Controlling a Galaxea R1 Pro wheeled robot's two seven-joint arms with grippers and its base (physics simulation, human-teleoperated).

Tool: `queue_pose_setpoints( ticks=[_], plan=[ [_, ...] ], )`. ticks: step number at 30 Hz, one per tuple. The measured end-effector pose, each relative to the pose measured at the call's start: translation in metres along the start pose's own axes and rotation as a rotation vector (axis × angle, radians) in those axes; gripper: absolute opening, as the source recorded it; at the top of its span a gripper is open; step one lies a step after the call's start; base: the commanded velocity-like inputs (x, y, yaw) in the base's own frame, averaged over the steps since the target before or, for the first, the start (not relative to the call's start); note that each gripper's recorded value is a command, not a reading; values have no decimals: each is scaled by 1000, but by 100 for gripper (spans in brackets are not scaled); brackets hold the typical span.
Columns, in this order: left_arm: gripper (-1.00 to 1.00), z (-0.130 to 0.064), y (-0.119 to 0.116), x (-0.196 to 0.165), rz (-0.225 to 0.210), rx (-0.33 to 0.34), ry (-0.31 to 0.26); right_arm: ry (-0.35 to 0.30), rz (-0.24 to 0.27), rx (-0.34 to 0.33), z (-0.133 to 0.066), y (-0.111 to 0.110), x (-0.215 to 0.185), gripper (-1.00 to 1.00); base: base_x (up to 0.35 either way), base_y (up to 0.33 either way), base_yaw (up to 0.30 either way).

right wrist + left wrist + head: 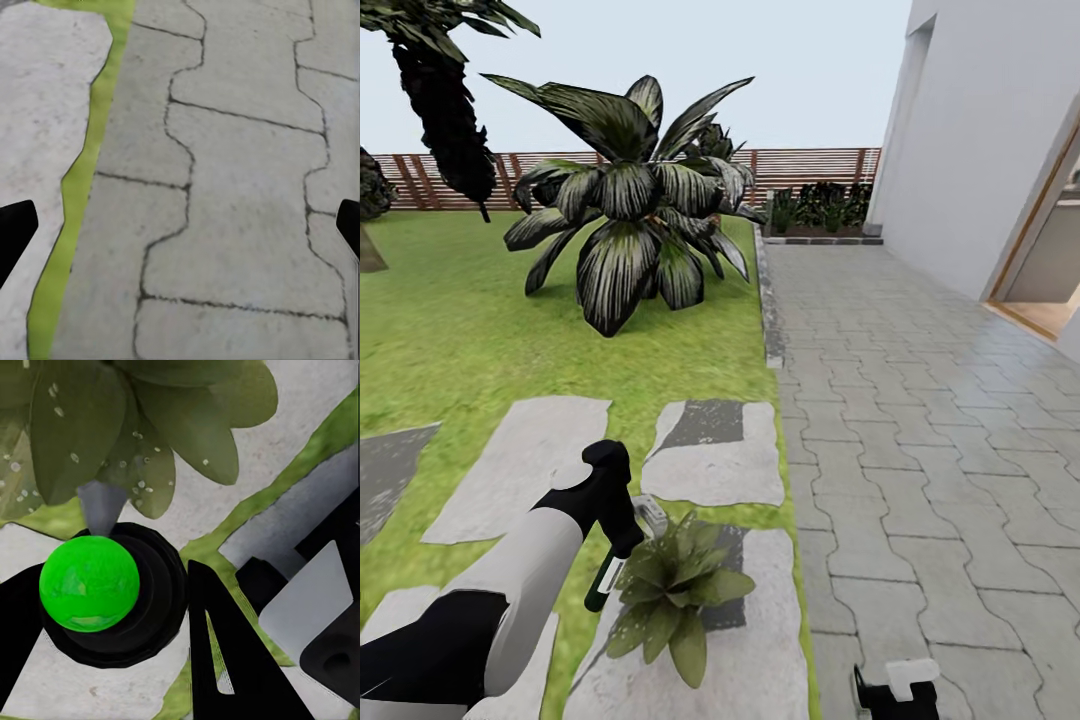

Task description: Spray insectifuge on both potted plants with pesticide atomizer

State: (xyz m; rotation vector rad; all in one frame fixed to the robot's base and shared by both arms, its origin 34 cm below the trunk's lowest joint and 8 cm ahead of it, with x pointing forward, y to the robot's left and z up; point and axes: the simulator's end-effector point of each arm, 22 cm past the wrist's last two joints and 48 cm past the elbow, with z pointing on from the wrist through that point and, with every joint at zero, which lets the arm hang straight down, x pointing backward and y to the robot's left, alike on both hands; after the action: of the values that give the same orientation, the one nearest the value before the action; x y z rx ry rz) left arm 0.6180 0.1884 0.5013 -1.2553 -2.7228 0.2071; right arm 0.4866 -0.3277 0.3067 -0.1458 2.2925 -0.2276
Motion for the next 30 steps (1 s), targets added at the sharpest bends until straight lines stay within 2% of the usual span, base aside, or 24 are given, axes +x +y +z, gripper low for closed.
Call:
queue_pose_setpoints(
  ticks=[6,8,12,30],
  plan=[
    [-100,6,0,7,-1,6,14,0,0,0,0,0,0,100,6,-22,13],
    [-100,13,10,28,-10,-15,60,0,0,0,0,0,0,100,0,-1,9],
    [-100,16,5,42,-18,24,90,1,0,0,0,0,0,100,0,0,162],
    [-100,23,-8,39,-16,54,91,0,0,0,0,0,0,100,0,-10,251]
  ],
)
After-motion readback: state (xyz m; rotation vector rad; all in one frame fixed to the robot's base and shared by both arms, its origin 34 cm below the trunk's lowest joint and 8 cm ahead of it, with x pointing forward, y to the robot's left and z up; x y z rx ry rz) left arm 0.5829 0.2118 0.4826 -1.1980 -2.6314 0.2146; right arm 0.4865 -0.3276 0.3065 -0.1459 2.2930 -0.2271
